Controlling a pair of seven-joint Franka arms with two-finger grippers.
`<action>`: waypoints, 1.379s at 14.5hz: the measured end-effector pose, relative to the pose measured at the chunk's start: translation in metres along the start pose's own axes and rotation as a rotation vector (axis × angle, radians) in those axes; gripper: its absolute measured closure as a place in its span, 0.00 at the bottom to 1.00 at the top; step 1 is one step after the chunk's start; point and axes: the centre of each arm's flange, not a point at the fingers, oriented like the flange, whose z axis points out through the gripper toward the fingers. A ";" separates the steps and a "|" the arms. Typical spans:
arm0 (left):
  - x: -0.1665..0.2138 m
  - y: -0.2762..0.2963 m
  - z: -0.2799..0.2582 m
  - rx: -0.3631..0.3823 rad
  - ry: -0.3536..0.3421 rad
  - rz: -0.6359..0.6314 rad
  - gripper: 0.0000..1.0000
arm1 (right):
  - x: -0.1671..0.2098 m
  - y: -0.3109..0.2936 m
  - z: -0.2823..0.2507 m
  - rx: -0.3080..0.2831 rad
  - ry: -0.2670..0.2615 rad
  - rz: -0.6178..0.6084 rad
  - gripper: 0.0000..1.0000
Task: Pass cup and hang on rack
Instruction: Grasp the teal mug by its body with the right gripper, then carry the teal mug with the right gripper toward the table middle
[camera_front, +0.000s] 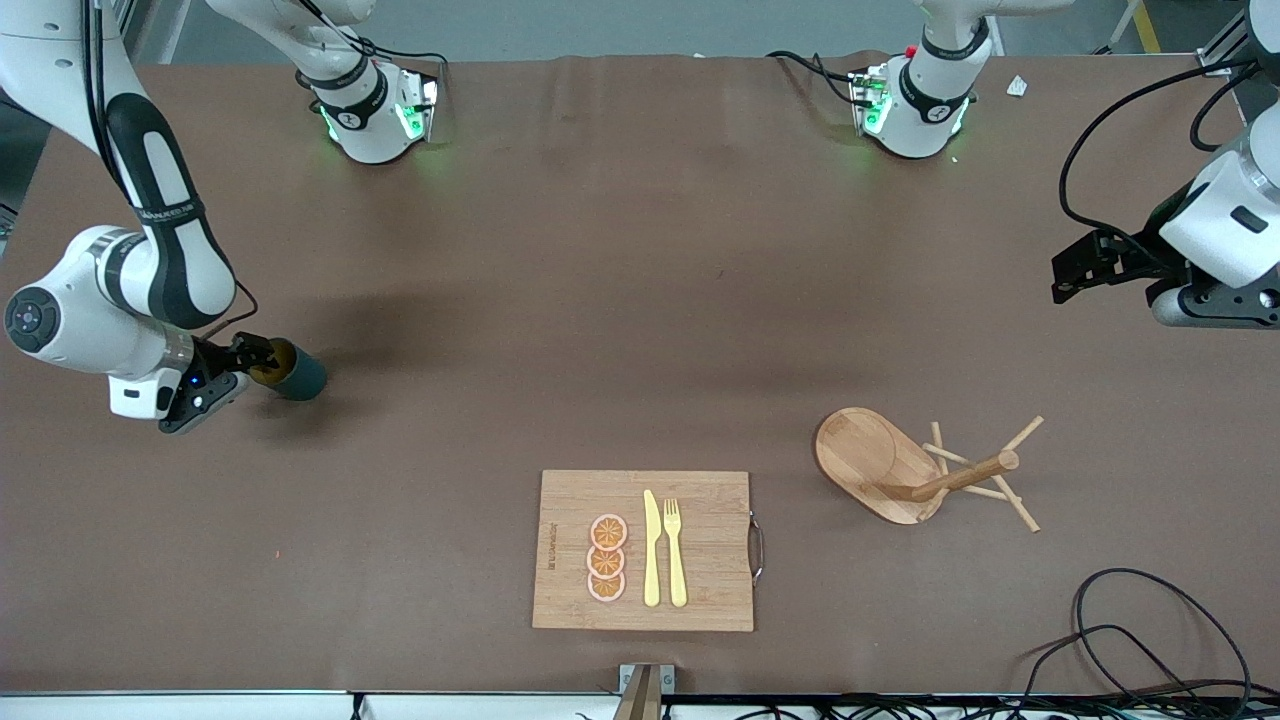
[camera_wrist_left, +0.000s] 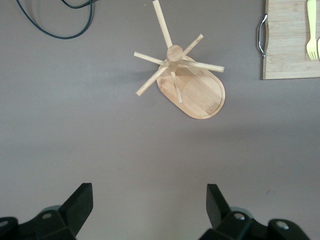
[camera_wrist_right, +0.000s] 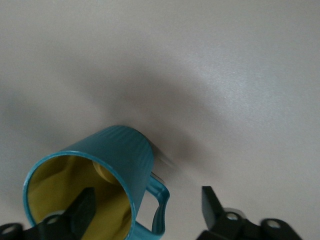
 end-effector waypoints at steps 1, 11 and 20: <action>0.000 0.000 0.001 0.000 -0.001 0.000 0.00 | 0.001 0.000 0.003 0.002 0.008 -0.014 0.24; 0.001 0.000 0.001 0.000 -0.002 0.000 0.00 | 0.010 -0.007 0.011 0.057 0.014 -0.006 0.96; 0.001 -0.001 0.002 0.000 -0.003 -0.002 0.00 | 0.139 -0.173 -0.043 0.063 -0.036 0.309 0.96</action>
